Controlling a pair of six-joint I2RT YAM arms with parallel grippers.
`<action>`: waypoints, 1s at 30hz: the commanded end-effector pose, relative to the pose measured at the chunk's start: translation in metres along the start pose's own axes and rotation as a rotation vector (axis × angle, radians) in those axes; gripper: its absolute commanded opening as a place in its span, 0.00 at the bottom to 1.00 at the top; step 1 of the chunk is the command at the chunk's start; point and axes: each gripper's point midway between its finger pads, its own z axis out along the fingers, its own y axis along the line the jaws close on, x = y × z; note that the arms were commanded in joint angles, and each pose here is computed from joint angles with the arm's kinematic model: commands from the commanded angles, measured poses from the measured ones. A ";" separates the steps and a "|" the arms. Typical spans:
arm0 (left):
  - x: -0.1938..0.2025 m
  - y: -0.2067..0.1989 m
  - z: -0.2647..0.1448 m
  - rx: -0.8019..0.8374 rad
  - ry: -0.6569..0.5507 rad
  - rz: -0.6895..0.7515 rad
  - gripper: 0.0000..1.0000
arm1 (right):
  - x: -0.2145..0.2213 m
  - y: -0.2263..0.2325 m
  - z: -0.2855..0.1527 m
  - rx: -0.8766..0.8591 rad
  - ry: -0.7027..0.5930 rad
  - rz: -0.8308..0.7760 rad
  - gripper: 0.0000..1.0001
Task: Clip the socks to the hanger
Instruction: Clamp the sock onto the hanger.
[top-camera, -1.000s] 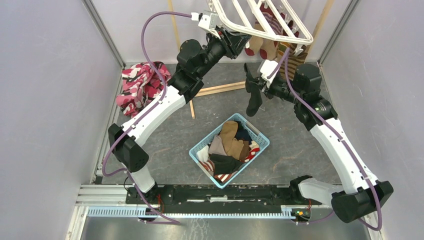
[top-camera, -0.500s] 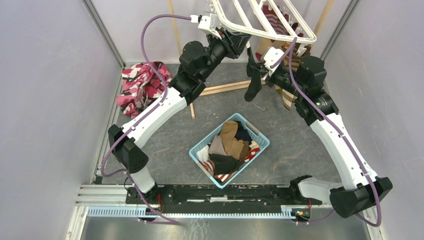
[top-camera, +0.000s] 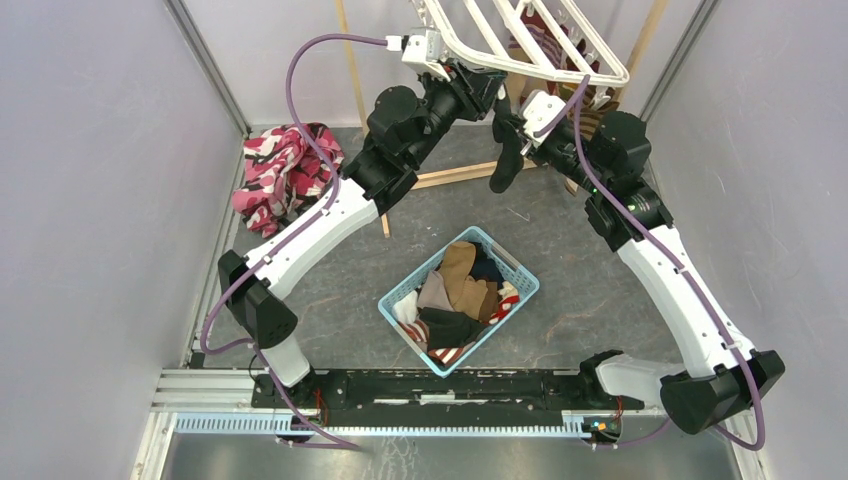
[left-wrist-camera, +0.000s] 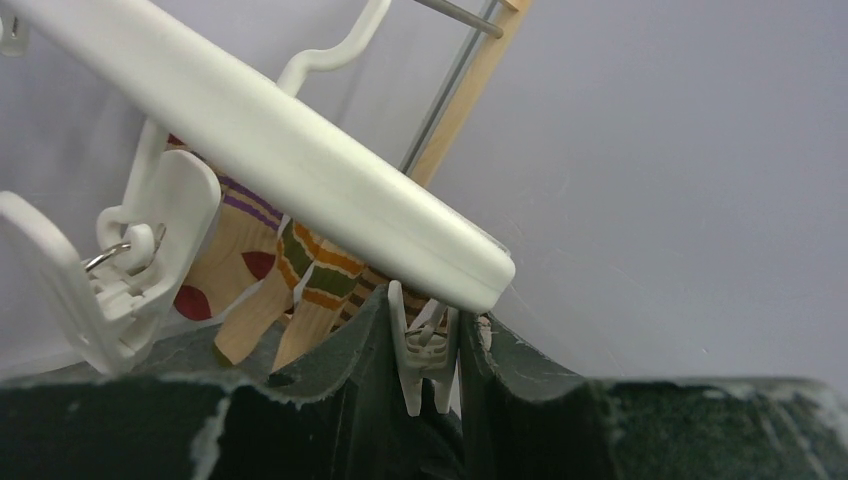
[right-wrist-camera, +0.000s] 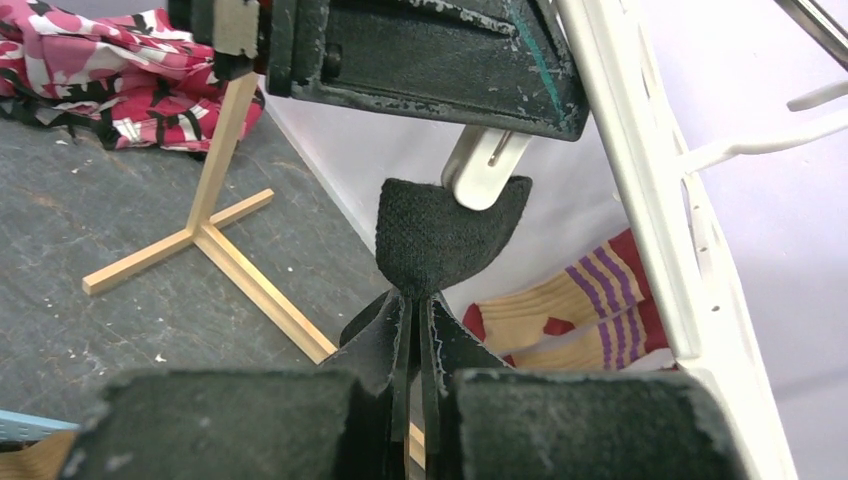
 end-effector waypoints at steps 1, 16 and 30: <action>-0.034 -0.014 -0.004 -0.003 -0.075 -0.057 0.02 | -0.023 -0.022 -0.001 0.084 -0.050 -0.056 0.00; -0.043 -0.009 -0.007 -0.067 -0.101 -0.127 0.03 | -0.012 -0.014 0.000 0.077 -0.022 -0.054 0.00; -0.037 -0.008 -0.006 -0.068 -0.097 -0.186 0.03 | -0.015 -0.007 0.005 0.050 -0.031 -0.032 0.00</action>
